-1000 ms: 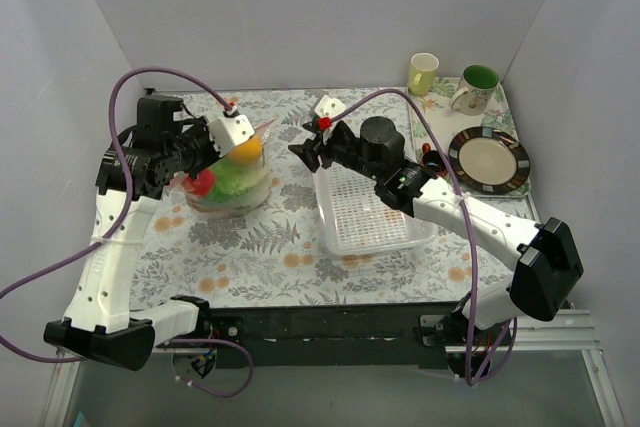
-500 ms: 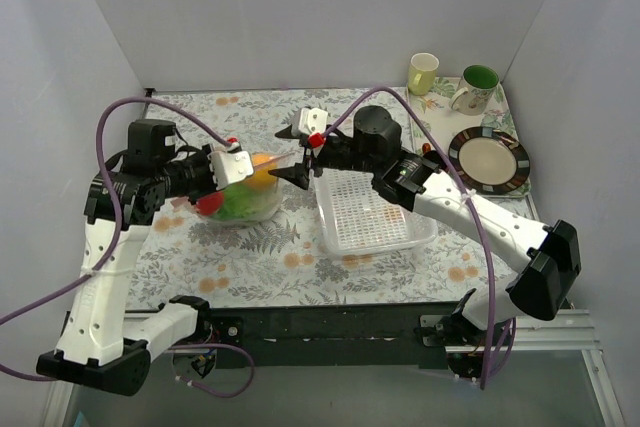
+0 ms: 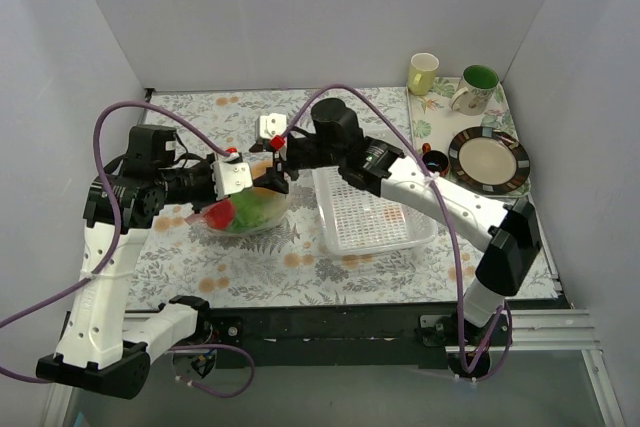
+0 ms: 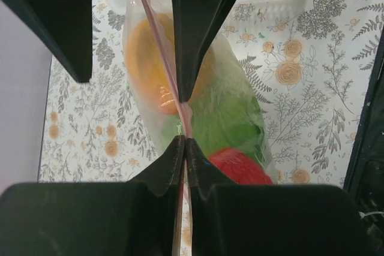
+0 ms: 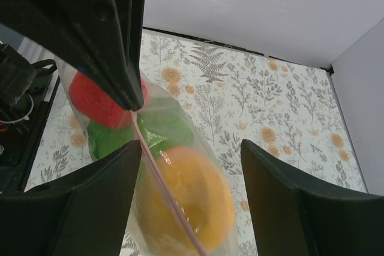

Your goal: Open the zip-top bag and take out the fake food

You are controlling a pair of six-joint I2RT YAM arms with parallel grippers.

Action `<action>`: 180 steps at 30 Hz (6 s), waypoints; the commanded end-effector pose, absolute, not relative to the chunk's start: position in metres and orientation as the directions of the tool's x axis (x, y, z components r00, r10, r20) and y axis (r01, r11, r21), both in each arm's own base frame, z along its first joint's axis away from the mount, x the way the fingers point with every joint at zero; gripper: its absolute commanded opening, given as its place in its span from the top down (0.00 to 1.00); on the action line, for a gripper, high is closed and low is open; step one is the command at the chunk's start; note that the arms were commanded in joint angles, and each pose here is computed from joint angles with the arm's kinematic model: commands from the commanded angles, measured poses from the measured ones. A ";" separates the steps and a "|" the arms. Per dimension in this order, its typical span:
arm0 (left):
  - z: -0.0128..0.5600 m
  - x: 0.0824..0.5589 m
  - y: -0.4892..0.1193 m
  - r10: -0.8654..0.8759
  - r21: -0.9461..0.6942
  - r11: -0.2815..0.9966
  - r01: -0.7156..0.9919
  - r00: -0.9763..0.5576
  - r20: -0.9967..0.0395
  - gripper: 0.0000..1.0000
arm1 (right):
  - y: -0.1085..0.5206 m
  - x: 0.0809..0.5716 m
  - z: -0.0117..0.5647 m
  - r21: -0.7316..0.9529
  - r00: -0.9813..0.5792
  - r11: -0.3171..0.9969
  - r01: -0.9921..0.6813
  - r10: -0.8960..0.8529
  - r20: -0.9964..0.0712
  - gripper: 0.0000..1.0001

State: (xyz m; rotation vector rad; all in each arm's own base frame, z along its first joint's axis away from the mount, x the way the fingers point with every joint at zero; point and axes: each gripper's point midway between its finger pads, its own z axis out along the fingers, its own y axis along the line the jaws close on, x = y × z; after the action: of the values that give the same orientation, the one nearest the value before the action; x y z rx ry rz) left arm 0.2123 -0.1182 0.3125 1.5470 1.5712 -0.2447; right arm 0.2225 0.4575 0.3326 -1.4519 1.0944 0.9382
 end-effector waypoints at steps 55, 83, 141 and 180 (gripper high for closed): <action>0.365 0.275 -0.052 -0.067 -0.131 0.457 0.880 -0.113 -0.991 0.09 | 0.410 0.299 0.358 -0.110 0.093 0.184 -0.977 -0.102 -0.991 0.99; 0.352 0.269 -0.091 -0.169 0.111 0.325 0.939 0.173 -0.970 0.13 | 0.414 0.273 0.374 -0.035 0.029 0.082 -0.996 -0.074 -0.997 0.99; 0.372 0.248 -0.136 -0.060 0.129 0.088 0.988 0.135 -0.989 1.00 | 0.478 0.263 0.353 -0.175 0.167 0.029 -0.984 -0.187 -0.968 0.39; 0.363 0.251 -0.137 -0.040 0.086 0.111 0.990 0.091 -0.995 1.00 | 0.462 0.268 0.408 -0.302 0.290 0.131 -0.944 -0.106 -0.951 0.85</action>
State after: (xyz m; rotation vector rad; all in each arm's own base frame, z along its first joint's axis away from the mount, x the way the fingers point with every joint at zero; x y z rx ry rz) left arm 0.2839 -0.1248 0.3333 1.1038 1.3227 -0.9512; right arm 0.2682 0.4779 0.3489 -1.3699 1.2403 0.9022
